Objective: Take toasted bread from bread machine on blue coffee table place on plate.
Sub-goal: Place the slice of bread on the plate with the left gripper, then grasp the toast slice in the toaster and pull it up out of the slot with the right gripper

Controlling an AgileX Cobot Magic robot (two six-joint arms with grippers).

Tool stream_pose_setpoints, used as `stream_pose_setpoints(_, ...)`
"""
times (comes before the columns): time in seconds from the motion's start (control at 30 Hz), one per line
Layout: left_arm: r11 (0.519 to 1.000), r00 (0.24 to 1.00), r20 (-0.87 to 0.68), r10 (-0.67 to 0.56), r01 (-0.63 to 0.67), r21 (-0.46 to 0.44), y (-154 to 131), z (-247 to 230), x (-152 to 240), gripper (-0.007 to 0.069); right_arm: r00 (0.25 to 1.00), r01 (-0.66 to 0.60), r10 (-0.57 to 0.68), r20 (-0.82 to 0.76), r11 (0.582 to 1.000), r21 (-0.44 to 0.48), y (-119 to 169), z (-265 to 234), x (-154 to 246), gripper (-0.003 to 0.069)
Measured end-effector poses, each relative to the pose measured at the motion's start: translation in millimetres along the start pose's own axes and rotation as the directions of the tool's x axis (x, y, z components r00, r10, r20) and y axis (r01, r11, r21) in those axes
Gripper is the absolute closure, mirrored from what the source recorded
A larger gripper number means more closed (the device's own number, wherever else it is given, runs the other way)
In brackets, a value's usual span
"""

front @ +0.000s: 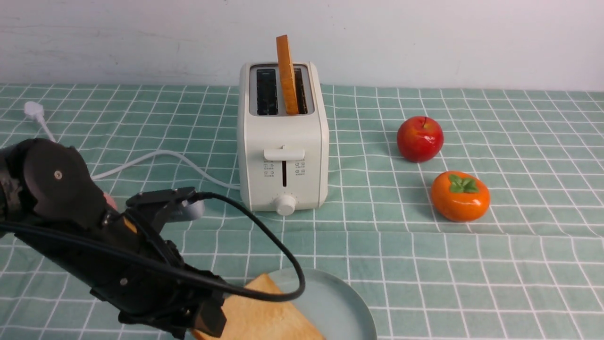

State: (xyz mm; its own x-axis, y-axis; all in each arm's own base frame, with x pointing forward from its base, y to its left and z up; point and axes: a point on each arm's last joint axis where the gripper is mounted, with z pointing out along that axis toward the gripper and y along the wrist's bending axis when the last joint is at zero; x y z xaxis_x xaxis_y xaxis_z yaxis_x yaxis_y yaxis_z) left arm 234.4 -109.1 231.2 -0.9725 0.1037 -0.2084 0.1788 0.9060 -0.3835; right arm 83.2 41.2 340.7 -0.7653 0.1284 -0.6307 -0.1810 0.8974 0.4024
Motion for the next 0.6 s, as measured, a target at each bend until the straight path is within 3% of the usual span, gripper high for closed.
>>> stream_pose_setpoints(0.13,0.999,1.0,0.02,-0.004,0.005,-0.046,0,-9,-6,0.0279,0.999,0.021,-0.02,-0.027,1.0,0.019,5,-6,-18,0.0606)
stream_pose_setpoints(0.27,0.997,0.997,0.072,0.01,-0.004,-0.083,-3,-30,-4,0.044,0.996,0.036,-0.033,-0.077,0.999,0.041,11,-5,-53,0.0605)
stream_pose_setpoints(0.3,0.996,0.995,0.098,0.027,-0.018,-0.092,-5,-40,1,0.0529,0.995,0.033,-0.029,-0.095,0.999,0.037,14,-2,-68,0.0605)
stream_pose_setpoints(0.33,0.995,0.994,0.108,0.033,-0.023,-0.093,-5,-44,2,0.0555,0.995,0.033,-0.03,-0.093,0.999,0.033,16,-2,-74,0.0605)
stream_pose_setpoints(0.37,0.995,0.987,0.151,0.05,-0.035,-0.096,-8,-57,7,0.063,0.993,0.026,-0.023,-0.113,0.999,0.024,18,4,-89,0.0605)
stream_pose_setpoints(0.47,0.996,0.968,0.244,0.065,-0.047,-0.079,-15,-83,20,0.0639,0.989,0.039,-0.036,-0.142,0.999,0.013,23,19,-114,0.0605)
stream_pose_setpoints(0.6,0.996,0.91,0.407,0.085,-0.072,-0.046,-18,-118,63,0.0639,0.975,0.162,-0.159,-0.156,0.987,0.006,48,51,-154,0.0603)
